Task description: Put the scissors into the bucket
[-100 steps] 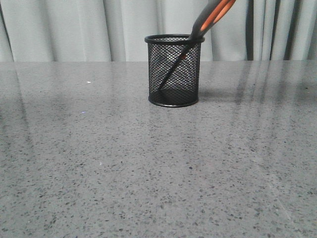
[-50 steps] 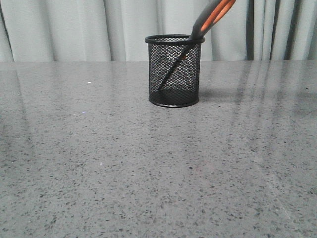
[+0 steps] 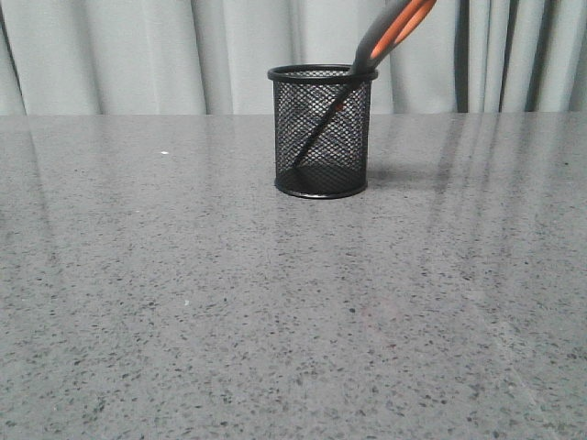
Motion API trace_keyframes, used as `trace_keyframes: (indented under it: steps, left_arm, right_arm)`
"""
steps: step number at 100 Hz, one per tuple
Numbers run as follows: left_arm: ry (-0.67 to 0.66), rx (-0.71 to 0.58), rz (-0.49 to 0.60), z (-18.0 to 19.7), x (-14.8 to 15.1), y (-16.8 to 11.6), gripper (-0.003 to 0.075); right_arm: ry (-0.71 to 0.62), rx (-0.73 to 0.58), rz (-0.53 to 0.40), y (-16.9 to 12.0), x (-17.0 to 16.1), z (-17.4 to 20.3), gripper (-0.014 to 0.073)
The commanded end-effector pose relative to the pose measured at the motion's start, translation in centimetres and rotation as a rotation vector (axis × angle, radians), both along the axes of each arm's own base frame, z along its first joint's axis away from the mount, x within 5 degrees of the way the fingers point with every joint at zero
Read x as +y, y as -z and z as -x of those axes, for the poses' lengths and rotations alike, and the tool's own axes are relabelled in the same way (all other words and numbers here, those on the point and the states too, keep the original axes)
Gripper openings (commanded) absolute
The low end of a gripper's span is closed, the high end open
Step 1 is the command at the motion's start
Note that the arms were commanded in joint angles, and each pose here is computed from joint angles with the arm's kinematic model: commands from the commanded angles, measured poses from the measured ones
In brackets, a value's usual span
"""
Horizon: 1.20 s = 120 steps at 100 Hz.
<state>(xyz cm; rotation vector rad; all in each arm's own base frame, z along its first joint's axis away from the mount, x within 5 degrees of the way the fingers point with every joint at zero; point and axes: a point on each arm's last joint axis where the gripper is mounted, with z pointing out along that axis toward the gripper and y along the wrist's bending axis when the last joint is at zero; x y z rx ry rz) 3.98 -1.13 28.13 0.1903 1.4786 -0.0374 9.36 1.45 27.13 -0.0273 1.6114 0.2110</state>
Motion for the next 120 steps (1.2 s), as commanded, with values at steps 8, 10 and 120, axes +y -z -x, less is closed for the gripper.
trace_keyframes:
  steps: [8, 10, 120]
  left_arm:
    - [-0.025, -0.105, 0.076, 0.44, 0.30, -1.05, -0.0021]
    - [-0.025, -0.105, 0.076, 0.44, 0.30, -1.05, -0.0021]
    - [-0.057, -0.107, 0.097, 0.19, 0.56, -0.60, -0.0021]
  right_arm:
    - [0.062, -0.143, -0.014, -0.08, -0.73, 1.07, -0.0051]
    - [0.062, -0.148, -0.015, -0.12, -0.75, 1.14, -0.0051]
    - [0.066, -0.159, -0.020, -0.22, -0.79, 1.21, -0.0051]
